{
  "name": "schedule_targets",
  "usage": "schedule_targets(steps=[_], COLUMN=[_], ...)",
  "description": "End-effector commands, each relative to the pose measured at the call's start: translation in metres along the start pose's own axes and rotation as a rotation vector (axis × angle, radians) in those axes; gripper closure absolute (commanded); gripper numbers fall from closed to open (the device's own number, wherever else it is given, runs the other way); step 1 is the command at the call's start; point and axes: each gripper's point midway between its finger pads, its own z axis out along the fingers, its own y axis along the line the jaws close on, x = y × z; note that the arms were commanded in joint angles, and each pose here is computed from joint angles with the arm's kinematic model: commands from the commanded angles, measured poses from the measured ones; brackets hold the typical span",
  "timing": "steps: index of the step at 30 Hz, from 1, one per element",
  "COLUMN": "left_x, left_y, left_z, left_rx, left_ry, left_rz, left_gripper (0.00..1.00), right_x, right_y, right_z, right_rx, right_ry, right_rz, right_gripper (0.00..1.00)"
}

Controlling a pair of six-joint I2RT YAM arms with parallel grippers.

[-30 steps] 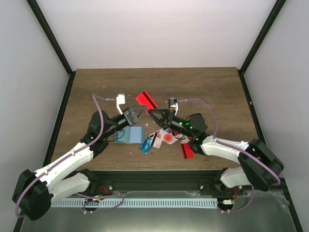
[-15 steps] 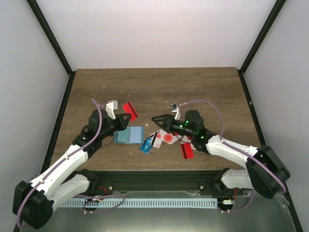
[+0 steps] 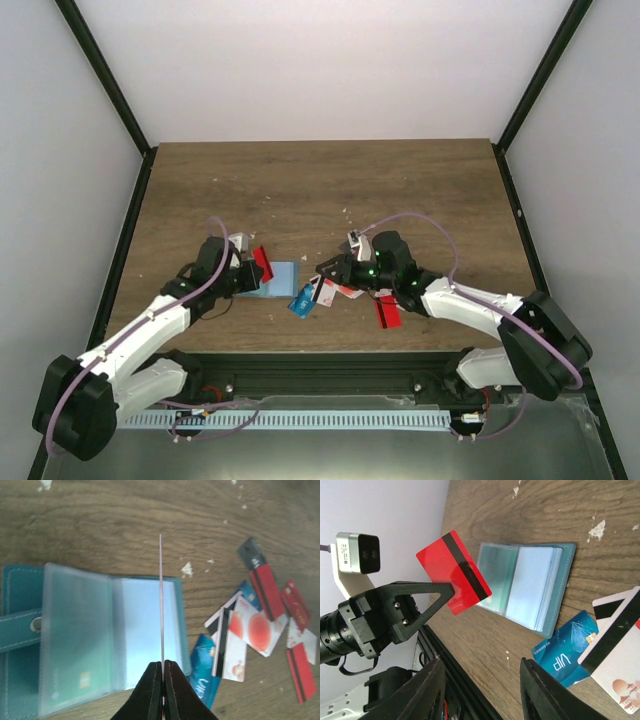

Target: Put the credit cards into the card holder

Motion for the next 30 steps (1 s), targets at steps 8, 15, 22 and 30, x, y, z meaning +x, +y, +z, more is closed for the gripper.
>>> schedule_targets(steps=[8, 15, 22, 30], left_x=[0.022, 0.028, 0.033, 0.04], left_y=[0.034, 0.041, 0.038, 0.023], left_z=[0.017, 0.026, 0.029, 0.037], left_rx=[-0.108, -0.125, -0.1, -0.002], left_ry=[0.037, 0.061, 0.073, 0.11], left_rz=[-0.025, -0.027, -0.041, -0.069], left_gripper=[0.96, 0.96, 0.96, 0.96], right_x=[0.013, 0.015, 0.015, 0.014], right_y=[-0.008, -0.009, -0.011, -0.012], right_z=[0.009, 0.008, 0.006, 0.004], right_rx=[-0.008, -0.01, 0.0, -0.001], right_ry=[0.079, 0.083, 0.074, 0.068], right_rz=[-0.027, -0.033, -0.037, -0.036], right_gripper=[0.58, 0.59, 0.59, 0.59])
